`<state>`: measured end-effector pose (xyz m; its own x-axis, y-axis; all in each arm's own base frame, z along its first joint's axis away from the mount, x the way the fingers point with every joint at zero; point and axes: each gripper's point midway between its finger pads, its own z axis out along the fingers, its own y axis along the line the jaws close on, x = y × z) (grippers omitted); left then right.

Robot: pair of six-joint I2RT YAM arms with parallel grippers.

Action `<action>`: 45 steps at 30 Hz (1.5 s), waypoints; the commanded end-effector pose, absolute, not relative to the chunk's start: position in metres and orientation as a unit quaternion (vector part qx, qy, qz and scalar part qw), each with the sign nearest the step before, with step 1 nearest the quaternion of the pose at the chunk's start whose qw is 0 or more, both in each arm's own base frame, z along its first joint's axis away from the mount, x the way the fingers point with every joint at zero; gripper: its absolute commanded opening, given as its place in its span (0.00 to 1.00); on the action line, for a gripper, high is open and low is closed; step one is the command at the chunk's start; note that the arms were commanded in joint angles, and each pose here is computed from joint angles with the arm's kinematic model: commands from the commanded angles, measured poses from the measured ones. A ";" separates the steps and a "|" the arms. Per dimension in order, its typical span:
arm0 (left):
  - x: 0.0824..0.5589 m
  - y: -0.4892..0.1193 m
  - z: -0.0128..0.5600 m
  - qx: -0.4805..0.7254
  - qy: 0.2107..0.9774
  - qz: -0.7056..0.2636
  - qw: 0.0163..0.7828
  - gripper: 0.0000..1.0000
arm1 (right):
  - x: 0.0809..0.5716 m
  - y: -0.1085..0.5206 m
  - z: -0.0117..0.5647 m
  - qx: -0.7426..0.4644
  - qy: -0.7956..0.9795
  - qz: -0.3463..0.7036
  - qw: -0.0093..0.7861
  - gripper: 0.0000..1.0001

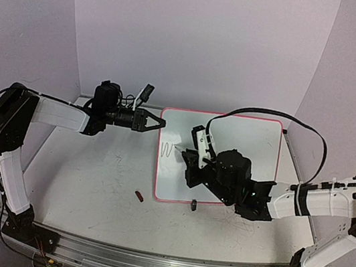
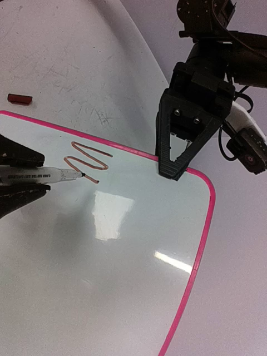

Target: Write a sentence on the whiteboard

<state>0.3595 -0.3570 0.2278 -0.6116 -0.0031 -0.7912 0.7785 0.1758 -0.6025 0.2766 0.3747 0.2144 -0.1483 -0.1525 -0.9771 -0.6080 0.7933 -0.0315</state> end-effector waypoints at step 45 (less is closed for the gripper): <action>0.355 -0.363 0.227 0.273 0.696 -0.580 0.324 0.00 | 0.293 0.377 0.203 -0.225 0.753 0.158 0.597 0.00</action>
<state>0.3593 -0.3573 0.2278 -0.6149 -0.0036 -0.7886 0.7761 0.1751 -0.6059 0.2870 0.3764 0.1888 -0.1979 -0.1935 -0.9609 -0.5620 0.8256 -0.0505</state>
